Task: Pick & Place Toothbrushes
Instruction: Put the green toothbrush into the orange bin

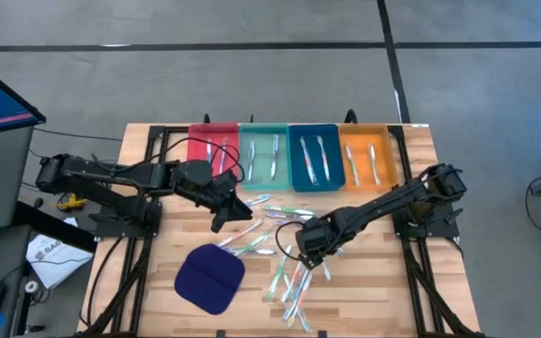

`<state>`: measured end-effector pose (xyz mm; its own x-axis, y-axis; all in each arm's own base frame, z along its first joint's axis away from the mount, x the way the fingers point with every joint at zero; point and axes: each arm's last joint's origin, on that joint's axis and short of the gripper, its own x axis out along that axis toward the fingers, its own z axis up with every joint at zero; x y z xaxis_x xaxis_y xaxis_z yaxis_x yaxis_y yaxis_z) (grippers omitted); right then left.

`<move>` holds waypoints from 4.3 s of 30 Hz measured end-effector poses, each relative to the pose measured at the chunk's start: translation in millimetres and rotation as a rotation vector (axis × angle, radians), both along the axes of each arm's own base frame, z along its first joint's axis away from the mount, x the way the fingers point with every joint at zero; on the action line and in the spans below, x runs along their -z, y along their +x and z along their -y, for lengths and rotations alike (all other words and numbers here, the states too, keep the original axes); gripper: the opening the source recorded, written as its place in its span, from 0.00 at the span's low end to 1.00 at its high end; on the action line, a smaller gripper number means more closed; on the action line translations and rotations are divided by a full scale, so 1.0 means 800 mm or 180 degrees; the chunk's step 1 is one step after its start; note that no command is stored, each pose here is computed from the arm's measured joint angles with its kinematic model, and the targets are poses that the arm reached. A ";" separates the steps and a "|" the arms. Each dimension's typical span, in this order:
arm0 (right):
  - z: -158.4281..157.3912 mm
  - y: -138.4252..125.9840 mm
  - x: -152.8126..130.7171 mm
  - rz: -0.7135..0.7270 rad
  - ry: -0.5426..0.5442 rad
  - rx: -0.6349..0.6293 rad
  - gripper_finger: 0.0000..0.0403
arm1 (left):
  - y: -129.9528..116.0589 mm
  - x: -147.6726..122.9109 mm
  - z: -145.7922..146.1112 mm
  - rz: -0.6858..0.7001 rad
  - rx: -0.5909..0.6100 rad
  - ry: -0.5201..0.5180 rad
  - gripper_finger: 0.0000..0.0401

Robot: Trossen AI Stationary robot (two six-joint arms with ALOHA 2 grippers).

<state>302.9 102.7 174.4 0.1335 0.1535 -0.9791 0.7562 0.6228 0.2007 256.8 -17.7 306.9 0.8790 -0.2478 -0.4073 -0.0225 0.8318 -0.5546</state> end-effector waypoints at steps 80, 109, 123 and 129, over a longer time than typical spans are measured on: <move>0.010 -0.007 0.037 0.0046 0.0033 0.0093 0.32 | 0.003 -0.001 -0.002 0.0202 -0.0140 0.0047 0.23; 0.013 -0.007 0.043 -0.0027 0.0067 -0.0044 0.12 | 0.004 -0.002 -0.003 0.0228 -0.0214 0.0075 0.23; 0.018 -0.008 0.041 -0.0119 0.0028 -0.0093 0.01 | 0.004 -0.003 -0.003 0.0246 -0.0237 0.0083 0.23; 0.014 0.004 0.017 -0.0074 0.0009 -0.0299 0.01 | 0.004 -0.003 -0.003 0.0251 -0.0237 0.0083 0.23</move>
<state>305.9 91.3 160.9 0.0956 0.1669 -0.9813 0.6990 0.6906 0.1856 260.2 -15.1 309.2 0.9243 -0.1708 -0.3414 -0.0419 0.8436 -0.5354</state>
